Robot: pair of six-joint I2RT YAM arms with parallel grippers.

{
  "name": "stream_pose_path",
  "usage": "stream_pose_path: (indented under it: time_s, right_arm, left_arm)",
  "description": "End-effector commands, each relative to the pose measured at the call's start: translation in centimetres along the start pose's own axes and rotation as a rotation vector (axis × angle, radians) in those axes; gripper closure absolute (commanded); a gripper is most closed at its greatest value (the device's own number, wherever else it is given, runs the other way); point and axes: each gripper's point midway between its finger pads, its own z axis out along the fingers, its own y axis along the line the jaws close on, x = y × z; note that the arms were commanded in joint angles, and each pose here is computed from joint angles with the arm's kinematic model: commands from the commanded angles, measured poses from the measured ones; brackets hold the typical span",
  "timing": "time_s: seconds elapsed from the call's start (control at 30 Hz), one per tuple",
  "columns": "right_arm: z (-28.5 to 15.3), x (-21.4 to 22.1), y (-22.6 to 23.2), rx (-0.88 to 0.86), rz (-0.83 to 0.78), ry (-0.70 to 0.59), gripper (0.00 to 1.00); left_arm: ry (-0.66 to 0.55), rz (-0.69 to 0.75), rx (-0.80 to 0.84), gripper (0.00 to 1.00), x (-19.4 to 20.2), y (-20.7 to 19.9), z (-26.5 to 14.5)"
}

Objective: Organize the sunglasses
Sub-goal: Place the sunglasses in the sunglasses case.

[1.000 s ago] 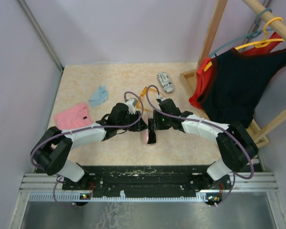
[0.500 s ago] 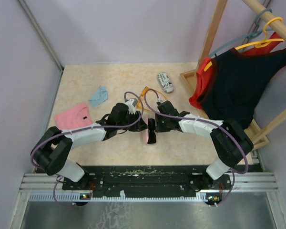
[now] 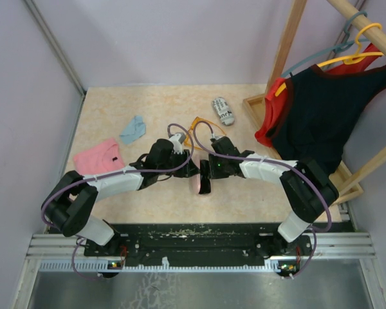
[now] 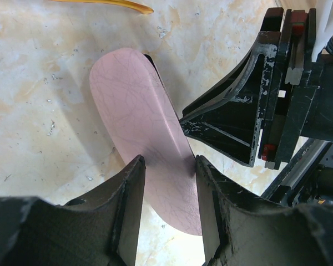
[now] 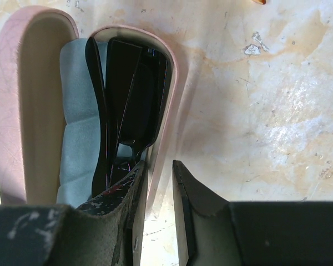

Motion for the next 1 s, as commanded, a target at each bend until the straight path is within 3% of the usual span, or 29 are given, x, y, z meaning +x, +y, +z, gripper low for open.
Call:
stream_pose_path:
  time_s: [0.0, 0.97]
  right_arm:
    - [0.3, -2.3, 1.5, -0.037, -0.024, -0.056, 0.75]
    - [1.9, -0.5, 1.8, -0.017, -0.091, 0.025, 0.73]
  left_arm:
    - [-0.004, 0.015, 0.027, 0.53, -0.6, -0.9, 0.0]
    - [-0.001, 0.014, 0.027, 0.53, -0.5, -0.8, 0.1]
